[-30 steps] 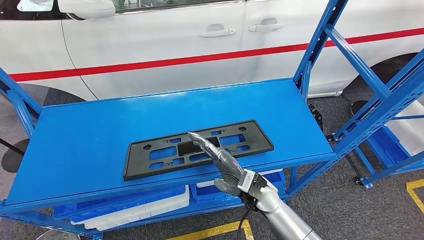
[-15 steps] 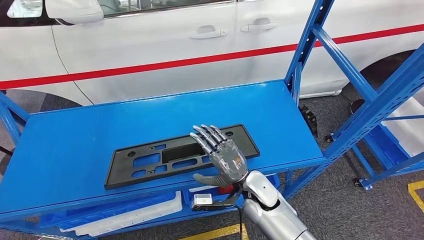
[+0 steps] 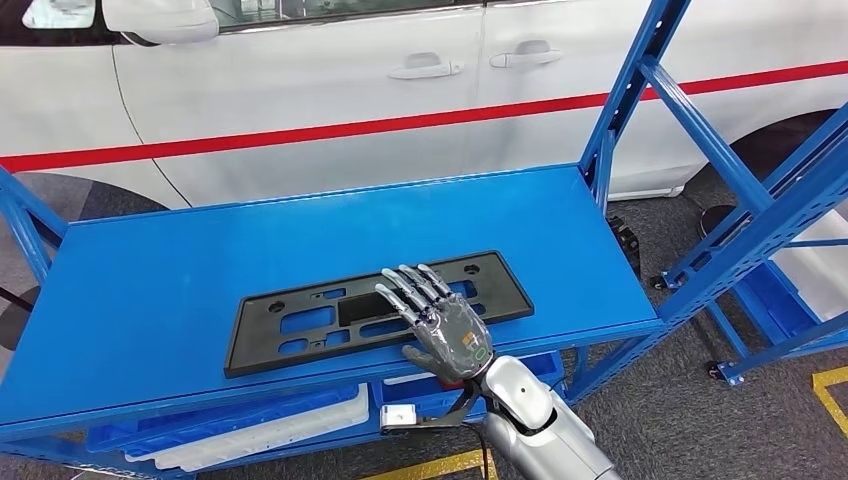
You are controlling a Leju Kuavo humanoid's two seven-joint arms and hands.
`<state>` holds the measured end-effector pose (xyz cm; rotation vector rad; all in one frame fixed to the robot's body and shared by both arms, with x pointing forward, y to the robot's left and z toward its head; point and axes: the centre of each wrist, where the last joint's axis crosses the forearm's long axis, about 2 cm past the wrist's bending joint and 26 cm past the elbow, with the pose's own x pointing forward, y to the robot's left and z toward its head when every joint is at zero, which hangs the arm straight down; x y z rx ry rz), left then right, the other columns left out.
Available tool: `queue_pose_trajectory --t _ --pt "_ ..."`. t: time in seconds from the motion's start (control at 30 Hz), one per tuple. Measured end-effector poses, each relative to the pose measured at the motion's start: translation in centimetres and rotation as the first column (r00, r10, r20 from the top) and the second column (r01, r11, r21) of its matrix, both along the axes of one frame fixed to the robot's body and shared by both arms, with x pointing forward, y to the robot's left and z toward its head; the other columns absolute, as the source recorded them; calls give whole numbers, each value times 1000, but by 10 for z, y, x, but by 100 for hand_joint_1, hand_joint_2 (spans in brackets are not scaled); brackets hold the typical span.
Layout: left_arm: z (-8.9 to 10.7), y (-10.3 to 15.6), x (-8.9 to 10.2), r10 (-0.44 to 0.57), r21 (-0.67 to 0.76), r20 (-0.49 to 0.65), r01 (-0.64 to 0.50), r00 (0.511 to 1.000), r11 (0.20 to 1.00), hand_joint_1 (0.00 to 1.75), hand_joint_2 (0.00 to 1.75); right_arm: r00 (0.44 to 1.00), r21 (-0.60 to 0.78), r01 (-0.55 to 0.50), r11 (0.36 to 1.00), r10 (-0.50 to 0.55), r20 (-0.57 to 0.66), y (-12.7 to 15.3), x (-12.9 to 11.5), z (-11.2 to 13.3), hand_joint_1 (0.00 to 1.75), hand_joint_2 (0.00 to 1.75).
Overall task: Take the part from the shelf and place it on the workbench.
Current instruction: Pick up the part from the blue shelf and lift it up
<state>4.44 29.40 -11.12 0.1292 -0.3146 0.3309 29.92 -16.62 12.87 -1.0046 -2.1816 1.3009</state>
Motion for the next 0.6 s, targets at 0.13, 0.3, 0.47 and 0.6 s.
queue_pose_trajectory --t 0.13,0.3,0.47,0.6 --pt "0 0 1 0 0 1 0 1000 1000 0 0 1000 -2 0 1000 0 0 0 0 0 0 175" --pt "0 0 1 3 -2 9 -3 1000 1000 0 0 1000 -31 4 1000 -4 15 1 1 -1 0 175" --pt "0 0 1 3 -3 12 -3 1000 1000 0 0 1000 -38 8 999 -7 19 1 1 -1 0 175" --pt "0 0 0 3 -4 14 -3 1000 1000 0 0 1000 -48 9 999 -8 21 1 1 -3 0 175"
